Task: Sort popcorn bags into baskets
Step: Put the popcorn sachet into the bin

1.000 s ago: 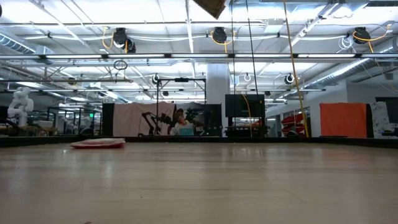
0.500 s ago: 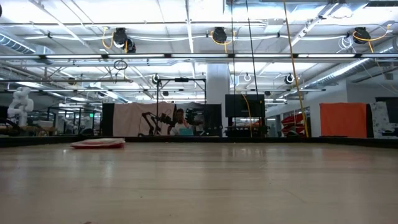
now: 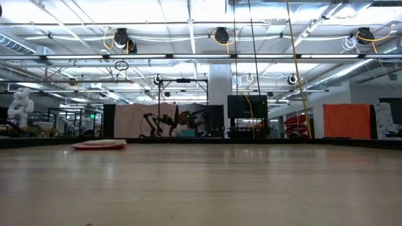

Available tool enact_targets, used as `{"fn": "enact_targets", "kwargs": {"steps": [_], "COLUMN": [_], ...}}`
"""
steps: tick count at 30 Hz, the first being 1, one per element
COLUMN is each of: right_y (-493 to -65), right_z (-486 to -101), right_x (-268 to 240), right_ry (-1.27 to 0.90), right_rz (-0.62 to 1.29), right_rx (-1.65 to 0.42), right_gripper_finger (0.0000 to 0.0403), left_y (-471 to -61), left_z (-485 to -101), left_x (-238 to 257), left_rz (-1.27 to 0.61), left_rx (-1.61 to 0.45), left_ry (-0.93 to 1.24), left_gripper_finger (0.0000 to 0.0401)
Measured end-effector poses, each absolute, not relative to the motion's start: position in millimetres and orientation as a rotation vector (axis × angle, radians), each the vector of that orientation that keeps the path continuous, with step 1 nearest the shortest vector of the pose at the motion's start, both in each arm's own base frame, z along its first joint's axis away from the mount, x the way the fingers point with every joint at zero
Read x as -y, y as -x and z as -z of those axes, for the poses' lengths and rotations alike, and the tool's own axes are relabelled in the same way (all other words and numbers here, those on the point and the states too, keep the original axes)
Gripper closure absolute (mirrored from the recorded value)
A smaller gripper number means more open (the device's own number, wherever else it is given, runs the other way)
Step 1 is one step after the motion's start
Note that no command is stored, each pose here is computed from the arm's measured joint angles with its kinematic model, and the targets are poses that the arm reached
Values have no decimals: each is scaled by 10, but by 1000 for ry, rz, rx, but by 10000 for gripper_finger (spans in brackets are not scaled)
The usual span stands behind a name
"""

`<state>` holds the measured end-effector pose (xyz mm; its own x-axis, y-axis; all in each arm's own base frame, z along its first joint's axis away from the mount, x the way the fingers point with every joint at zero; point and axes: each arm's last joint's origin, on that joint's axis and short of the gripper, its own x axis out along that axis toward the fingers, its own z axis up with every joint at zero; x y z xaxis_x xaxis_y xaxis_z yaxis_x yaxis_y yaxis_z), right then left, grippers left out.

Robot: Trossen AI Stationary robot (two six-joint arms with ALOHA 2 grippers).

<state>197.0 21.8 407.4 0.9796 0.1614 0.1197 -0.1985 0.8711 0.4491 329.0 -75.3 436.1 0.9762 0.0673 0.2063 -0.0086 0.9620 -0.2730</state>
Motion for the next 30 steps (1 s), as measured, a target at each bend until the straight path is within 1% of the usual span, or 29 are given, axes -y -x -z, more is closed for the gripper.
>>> {"fn": "enact_targets", "kwargs": {"steps": [3,6,10,13,19,23,25,27,30], "right_y": [-1905,-1745,-1580,-1545,-1718,-1922,-2005,-2066,-2108], "right_z": [-3998,-4031,-4001,-3948,-3852,-3773,-3786,-3815,-3866], "right_x": [-218,-202,-201,-196,-214,-240,-253,-261,-259], "right_ry": [-527,-566,-620,-593,-501,-429,-391,-373,-370], "right_rz": [-245,-276,-276,-199,-117,-104,-112,-121,-130], "right_rx": [194,277,228,184,138,114,160,218,298], "right_gripper_finger": [193,194,188,177,143,134,138,154,198], "left_y": [-3291,-3230,-3197,-3201,-3205,-3205,-3205,-3206,-3206], "left_z": [-4366,-4409,-4419,-4425,-4440,-4444,-4443,-4440,-4439], "left_x": [725,686,635,589,524,518,518,518,519], "left_rz": [-15,-18,-28,-28,-40,-42,-42,-43,-44], "left_rx": [212,211,189,194,210,215,214,210,209], "left_ry": [281,295,310,326,389,395,394,392,380], "left_gripper_finger": [376,380,376,374,380,375,373,373,375]}}
